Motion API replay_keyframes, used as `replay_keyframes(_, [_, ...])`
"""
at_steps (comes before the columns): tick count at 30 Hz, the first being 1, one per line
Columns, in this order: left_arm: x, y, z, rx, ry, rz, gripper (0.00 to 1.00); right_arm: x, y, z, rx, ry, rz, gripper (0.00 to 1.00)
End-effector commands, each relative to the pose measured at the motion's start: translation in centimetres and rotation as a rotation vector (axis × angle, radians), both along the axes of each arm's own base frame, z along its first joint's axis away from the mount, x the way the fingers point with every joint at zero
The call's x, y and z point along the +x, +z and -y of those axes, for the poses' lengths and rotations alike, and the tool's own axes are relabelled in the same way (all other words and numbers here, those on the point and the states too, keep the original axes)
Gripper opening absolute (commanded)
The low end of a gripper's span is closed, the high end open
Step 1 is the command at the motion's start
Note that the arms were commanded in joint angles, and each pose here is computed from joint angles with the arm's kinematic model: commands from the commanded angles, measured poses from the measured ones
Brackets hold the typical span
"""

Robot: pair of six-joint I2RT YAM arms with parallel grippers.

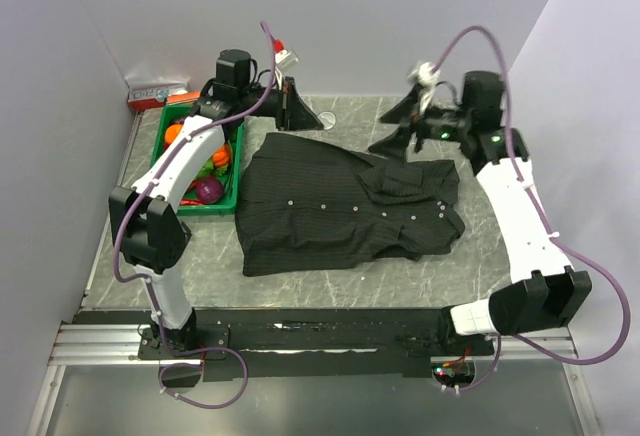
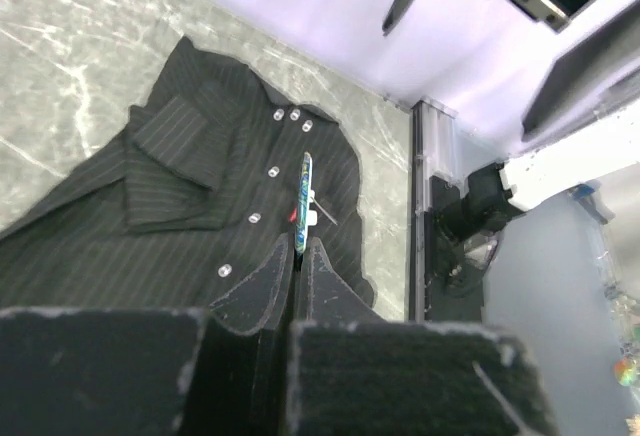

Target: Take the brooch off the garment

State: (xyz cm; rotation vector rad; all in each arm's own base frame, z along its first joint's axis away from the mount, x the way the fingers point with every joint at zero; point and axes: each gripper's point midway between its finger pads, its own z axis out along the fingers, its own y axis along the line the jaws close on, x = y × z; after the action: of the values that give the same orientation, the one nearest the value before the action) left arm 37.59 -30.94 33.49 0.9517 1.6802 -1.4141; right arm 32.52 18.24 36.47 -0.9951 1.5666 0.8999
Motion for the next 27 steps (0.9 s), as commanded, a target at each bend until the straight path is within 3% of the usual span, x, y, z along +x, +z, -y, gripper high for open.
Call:
replay_keyframes(1, [-3.8,2.7,-0.1,0.040,-0.076,0.203,0.01,-3.1,1.3,-3.2,-0.068,0.090,0.259,0.98])
replay_keyframes(14, [-8.2,3.6,0.7,0.011,-0.181,0.239,0.01,-0.8,1.1,-4.9,-0.090,-0.009,0.260,0.93])
replay_keyframes(20, [-8.5,3.6,1.0,0.023,-0.197,0.273,0.01,-2.3,2.8,-6.5,-0.003,0.111,0.244,0.82])
replay_keyframes(27, [-8.0,3.7,1.8,0.023,-0.212,0.307,0.01,-2.6,2.9,-7.3,0.001,0.169,0.227,0.63])
